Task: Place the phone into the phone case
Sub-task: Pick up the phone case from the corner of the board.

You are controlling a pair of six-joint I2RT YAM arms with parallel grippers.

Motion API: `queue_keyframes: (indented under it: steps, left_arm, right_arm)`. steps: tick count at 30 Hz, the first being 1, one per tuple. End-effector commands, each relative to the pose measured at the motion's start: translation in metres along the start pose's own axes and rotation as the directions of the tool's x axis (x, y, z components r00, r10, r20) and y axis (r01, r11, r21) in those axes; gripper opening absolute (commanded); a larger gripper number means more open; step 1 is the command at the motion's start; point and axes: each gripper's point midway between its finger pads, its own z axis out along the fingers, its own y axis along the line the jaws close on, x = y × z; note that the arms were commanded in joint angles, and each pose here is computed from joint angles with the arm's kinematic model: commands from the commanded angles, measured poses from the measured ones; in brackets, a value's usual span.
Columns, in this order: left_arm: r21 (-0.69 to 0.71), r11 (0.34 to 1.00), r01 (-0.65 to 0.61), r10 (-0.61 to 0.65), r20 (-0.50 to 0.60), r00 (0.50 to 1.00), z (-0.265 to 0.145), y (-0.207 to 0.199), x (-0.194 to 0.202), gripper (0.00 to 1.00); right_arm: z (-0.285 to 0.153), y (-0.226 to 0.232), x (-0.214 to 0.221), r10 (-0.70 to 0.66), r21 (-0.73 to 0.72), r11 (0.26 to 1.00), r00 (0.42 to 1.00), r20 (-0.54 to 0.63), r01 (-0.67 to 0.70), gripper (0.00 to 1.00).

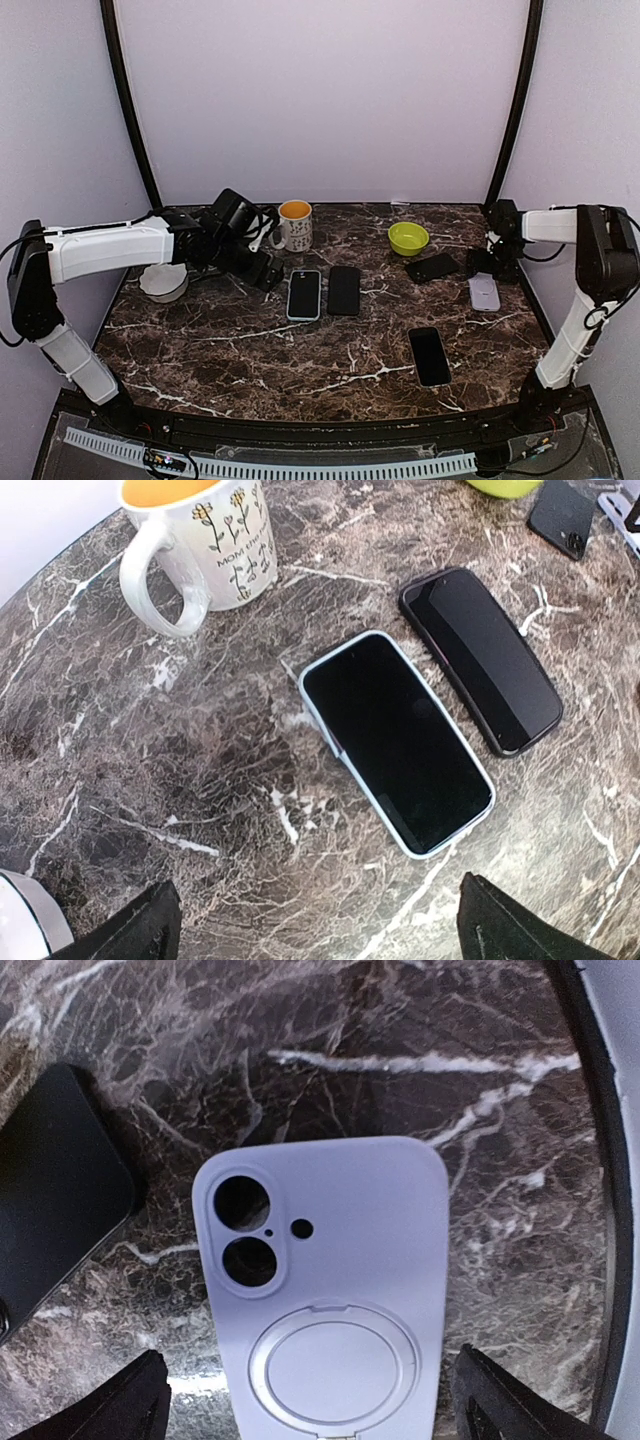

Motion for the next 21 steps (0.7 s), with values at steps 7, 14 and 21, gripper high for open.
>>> queue_keyframes:
  steps: [7, 14, 21]
  left_arm:
    - [-0.008, 0.998, -0.069, 0.068, -0.034, 0.997, -0.007, 0.003, 0.015, 0.99]
    - [0.004, 0.997, -0.073, 0.073, -0.032, 0.997, -0.007, 0.001, 0.016, 0.99]
    - [0.052, 0.995, -0.081, 0.081, 0.000, 0.997, -0.010, -0.007, 0.013, 0.99]
  right_arm:
    - [0.037, -0.019, 0.034, -0.033, 0.061, 0.997, 0.989, -0.147, 0.042, 0.95]
    - [0.034, -0.011, 0.041, -0.039, 0.007, 0.999, 0.988, -0.147, 0.040, 0.66]
    - [0.004, 0.002, 0.025, -0.056, -0.045, 0.998, 0.997, -0.051, 0.054, 0.52]
